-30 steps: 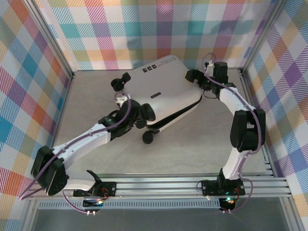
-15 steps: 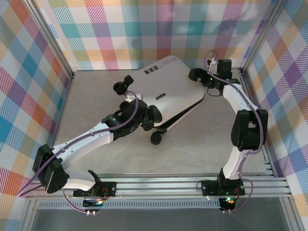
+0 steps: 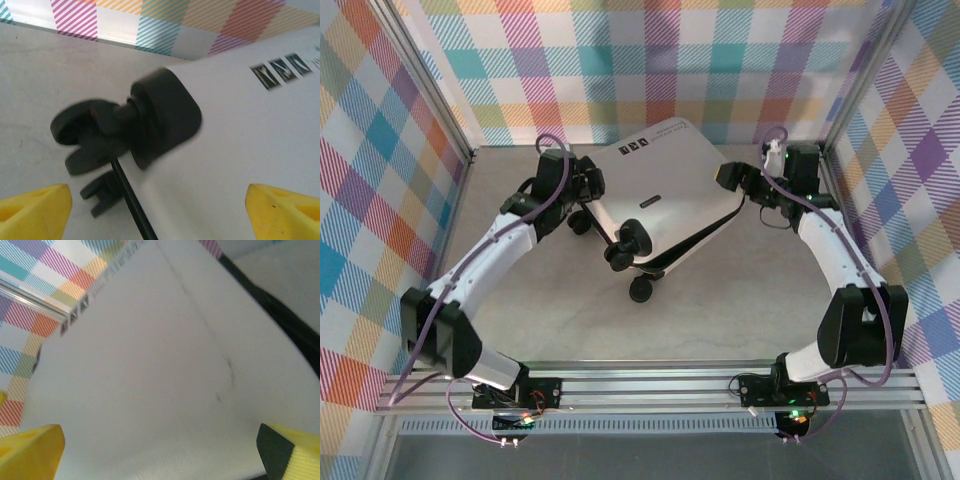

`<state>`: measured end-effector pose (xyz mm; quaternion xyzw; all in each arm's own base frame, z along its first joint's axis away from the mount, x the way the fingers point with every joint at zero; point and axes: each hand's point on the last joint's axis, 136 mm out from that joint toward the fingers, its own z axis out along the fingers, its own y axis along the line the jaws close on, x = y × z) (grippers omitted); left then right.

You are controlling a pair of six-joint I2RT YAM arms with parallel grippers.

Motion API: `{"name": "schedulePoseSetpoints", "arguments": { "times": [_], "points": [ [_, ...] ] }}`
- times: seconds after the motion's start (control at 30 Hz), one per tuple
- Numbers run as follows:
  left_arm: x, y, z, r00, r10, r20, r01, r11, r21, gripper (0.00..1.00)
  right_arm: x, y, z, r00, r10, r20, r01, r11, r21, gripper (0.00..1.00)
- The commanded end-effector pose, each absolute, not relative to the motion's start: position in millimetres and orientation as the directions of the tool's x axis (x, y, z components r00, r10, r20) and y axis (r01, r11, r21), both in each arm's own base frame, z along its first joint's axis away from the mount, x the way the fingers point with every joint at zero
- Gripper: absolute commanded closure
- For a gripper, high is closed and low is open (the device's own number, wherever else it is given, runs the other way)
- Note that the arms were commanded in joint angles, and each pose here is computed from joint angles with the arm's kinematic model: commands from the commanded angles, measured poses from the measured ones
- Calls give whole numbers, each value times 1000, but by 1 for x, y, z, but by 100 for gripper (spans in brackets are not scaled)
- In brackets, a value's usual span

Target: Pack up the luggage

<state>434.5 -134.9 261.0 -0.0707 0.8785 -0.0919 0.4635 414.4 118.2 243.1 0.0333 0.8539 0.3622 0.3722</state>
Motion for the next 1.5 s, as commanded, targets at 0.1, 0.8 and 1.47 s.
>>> {"name": "schedulePoseSetpoints", "arguments": {
  "times": [0.1,0.8,1.47],
  "points": [
    [500,-137,285,-496,-167,-852,118,959,-257,10,377,125,223,-734,368,-570,-190,695,693,1],
    [563,-203,230,-675,-17,-738,456,777,-435,12,367,190,216,-750,322,-578,-244,677,695,1],
    [350,-278,206,-738,87,-669,470,778,-418,18,406,265,259,-802,-61,-594,-549,466,694,0]
  ]
}}
